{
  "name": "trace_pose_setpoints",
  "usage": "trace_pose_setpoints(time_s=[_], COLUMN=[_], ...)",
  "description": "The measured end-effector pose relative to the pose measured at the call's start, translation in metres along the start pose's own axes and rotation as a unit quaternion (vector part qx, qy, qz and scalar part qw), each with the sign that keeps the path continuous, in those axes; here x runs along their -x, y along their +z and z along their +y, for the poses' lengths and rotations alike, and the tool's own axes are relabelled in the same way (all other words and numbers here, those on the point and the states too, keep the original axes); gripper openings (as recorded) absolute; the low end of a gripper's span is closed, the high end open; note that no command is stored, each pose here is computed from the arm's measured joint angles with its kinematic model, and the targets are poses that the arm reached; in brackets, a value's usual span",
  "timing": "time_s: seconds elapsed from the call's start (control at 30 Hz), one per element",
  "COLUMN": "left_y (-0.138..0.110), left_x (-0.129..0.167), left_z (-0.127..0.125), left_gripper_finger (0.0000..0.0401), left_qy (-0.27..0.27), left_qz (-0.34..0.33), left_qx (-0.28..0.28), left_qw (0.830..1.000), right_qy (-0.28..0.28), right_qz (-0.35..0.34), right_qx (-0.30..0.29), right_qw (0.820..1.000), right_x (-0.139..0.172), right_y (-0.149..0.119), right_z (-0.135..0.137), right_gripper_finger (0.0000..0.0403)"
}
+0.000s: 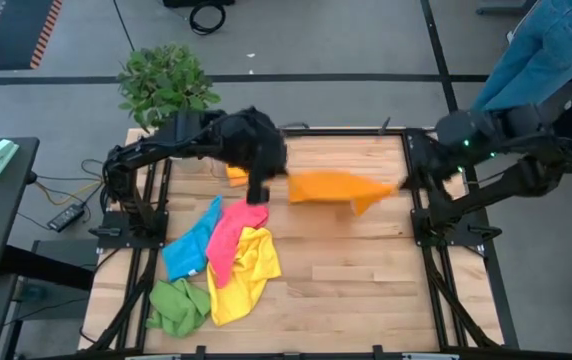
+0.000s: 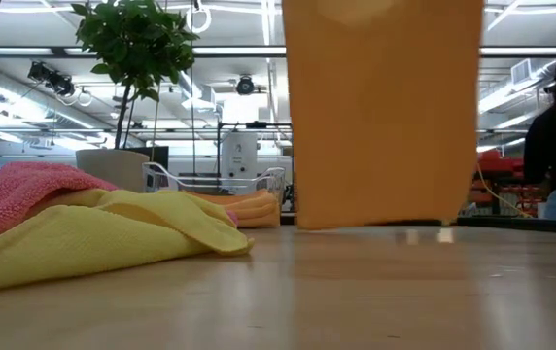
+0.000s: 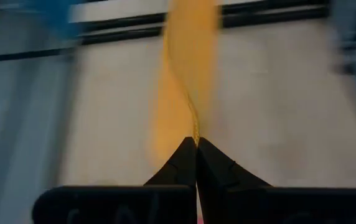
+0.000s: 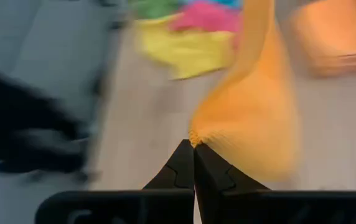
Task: Fold microfiber towels
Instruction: Fold the orange microfiber cloth
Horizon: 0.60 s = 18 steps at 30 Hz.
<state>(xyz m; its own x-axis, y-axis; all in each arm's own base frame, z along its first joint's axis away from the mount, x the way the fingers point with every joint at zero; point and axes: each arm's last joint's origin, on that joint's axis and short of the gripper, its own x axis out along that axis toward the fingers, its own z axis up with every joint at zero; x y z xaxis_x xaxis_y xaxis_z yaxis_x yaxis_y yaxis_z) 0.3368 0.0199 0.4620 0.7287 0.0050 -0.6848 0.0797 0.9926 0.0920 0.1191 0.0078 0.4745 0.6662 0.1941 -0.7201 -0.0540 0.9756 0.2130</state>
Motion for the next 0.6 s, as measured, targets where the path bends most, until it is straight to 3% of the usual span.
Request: trace_pose_setpoints(time_s=[0.1, 0.2, 0.3, 0.4, 0.47, 0.6], left_y=[0.003, 0.009, 0.015, 0.017, 0.018, 0.017], left_x=[0.0, 0.001, 0.001, 0.001, 0.002, 0.008], left_z=[-0.021, -0.034, -0.027, -0.006, 0.011, 0.047], left_gripper_finger=[0.0005, 0.0005, 0.0004, 0.0004, 0.0003, 0.0004], left_qy=[-0.106, -0.126, -0.045, 0.041, 0.086, 0.158], left_qz=[-0.016, -0.043, -0.068, -0.078, -0.083, -0.1], left_qx=[-0.016, -0.045, -0.046, -0.045, -0.039, -0.04], left_qw=[0.994, 0.99, 0.996, 0.995, 0.992, 0.981], right_qy=[0.082, 0.09, 0.003, -0.119, -0.184, -0.3], right_qz=[0.014, 0.017, 0.003, -0.001, 0.013, 0.07], right_qx=[0.0, 0.018, 0.041, 0.086, 0.125, 0.201], right_qw=[0.997, 0.996, 0.999, 0.989, 0.975, 0.93], right_x=[0.0, -0.001, -0.001, -0.002, -0.005, -0.01], right_y=[-0.002, -0.002, -0.001, 0.002, 0.006, 0.013], right_z=[0.01, 0.013, 0.007, -0.005, -0.012, -0.029], right_gripper_finger=[0.0003, 0.0003, 0.0003, 0.0003, 0.0003, 0.0003])
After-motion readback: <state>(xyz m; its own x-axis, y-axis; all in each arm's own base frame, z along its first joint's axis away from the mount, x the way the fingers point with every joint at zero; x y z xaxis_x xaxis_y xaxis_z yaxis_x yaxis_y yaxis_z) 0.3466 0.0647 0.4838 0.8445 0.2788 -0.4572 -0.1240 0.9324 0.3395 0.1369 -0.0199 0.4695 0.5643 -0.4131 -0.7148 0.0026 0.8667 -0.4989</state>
